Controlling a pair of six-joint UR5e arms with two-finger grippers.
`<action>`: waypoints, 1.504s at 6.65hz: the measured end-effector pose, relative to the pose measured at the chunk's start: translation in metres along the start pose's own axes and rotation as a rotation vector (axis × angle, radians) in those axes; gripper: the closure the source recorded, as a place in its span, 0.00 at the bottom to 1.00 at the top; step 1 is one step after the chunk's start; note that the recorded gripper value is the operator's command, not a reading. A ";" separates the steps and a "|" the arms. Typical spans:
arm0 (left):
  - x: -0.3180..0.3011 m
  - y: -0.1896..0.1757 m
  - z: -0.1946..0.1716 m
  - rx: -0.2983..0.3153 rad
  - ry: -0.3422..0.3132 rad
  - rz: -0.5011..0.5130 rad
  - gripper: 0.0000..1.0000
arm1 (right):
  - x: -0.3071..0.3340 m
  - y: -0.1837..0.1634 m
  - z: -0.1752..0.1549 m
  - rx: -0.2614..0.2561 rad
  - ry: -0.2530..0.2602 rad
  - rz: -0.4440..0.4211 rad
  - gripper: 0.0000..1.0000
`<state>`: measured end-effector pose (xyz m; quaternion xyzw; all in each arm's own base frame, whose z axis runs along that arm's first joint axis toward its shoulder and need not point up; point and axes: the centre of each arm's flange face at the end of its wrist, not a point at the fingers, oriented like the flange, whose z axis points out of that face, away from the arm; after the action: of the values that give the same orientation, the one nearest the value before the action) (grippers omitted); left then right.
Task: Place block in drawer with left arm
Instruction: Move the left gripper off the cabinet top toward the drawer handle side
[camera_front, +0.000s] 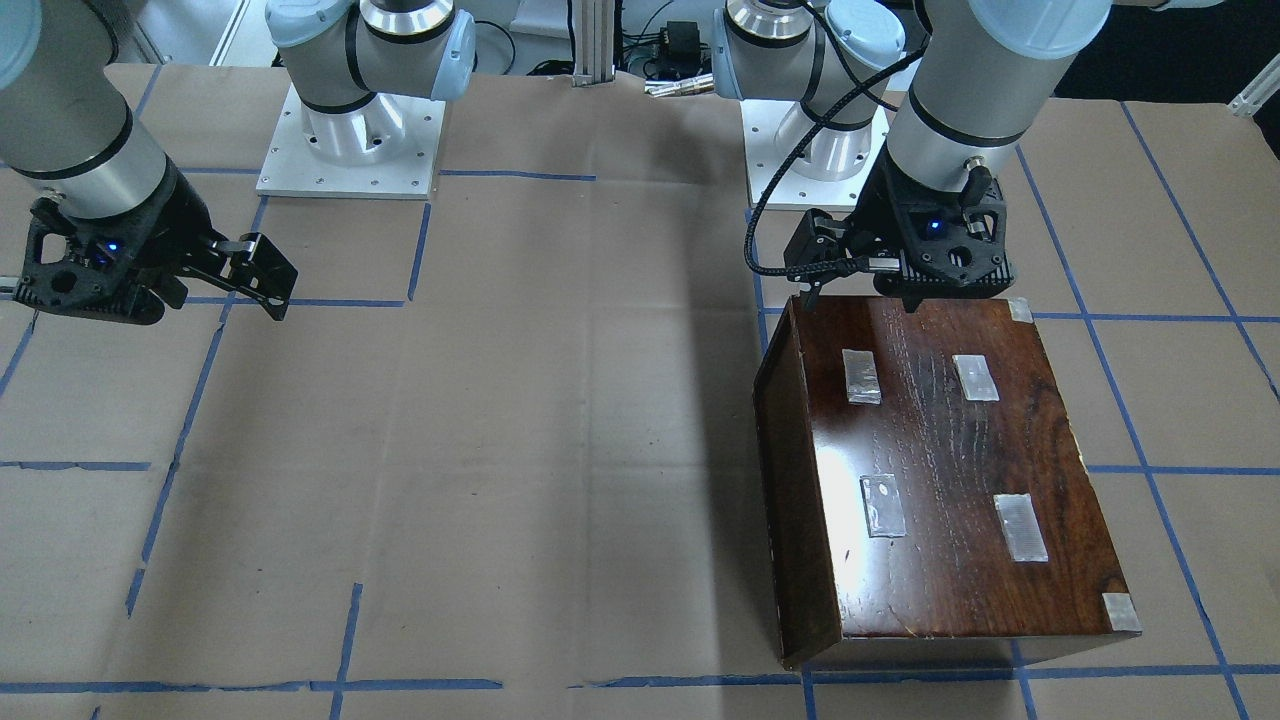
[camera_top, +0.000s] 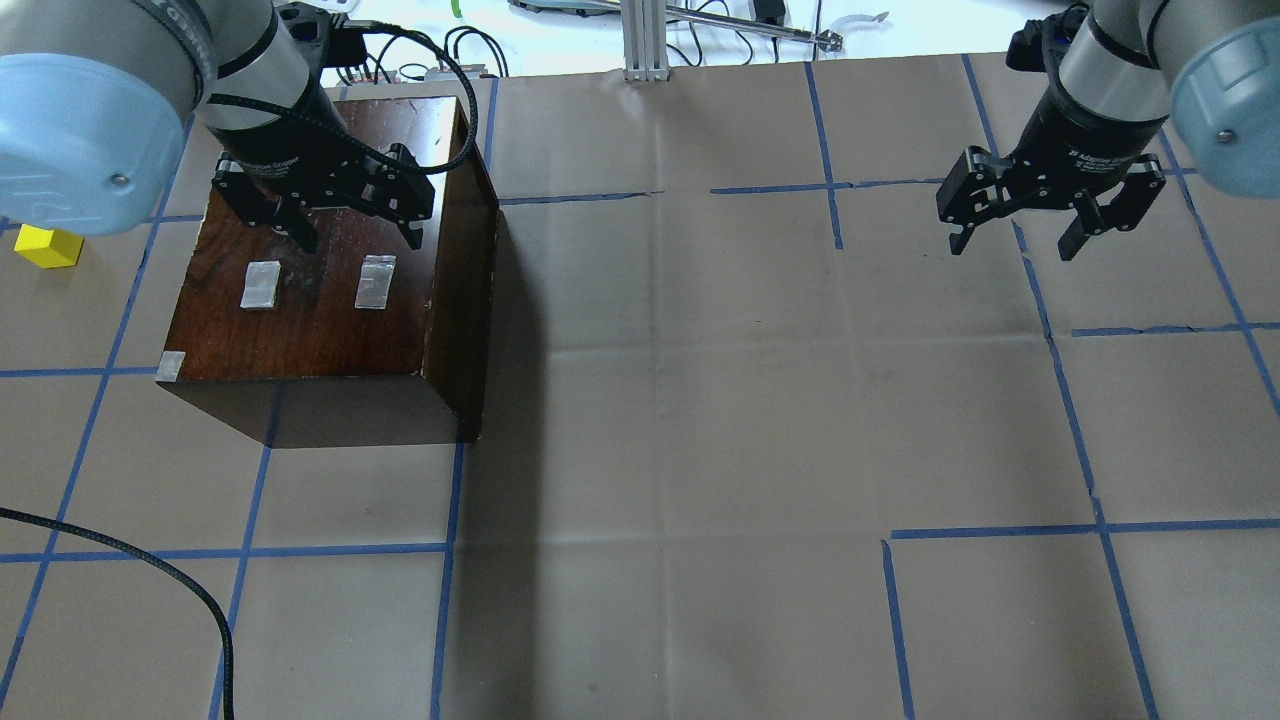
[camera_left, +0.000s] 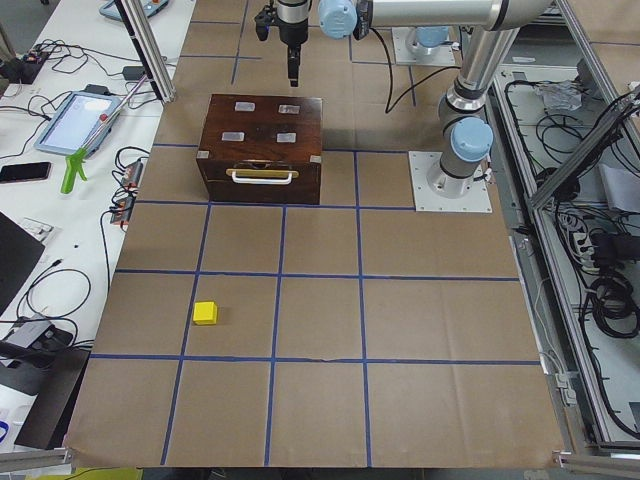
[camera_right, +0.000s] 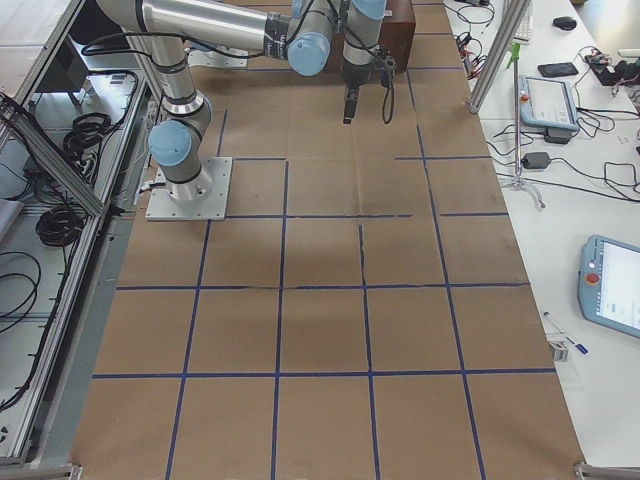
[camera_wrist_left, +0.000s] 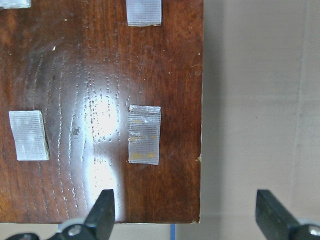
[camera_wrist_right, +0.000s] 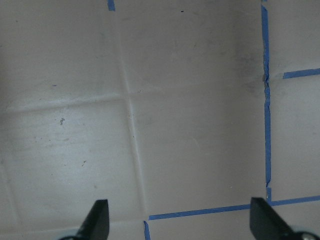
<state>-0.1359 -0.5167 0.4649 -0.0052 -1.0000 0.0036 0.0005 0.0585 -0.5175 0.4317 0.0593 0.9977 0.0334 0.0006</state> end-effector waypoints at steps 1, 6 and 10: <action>0.000 0.000 0.000 0.000 0.000 0.000 0.02 | 0.000 0.000 0.000 0.000 0.000 0.000 0.00; 0.000 -0.002 0.000 0.000 -0.002 0.000 0.02 | 0.000 0.000 -0.001 0.001 0.000 0.000 0.00; -0.043 -0.017 -0.013 0.035 0.003 -0.054 0.01 | 0.000 0.000 -0.001 0.001 0.000 -0.001 0.00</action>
<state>-0.0934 -0.5340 0.4785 0.0218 -0.9995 0.0213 0.0020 0.0586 -0.5171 0.4323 0.0590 0.9977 0.0327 0.0005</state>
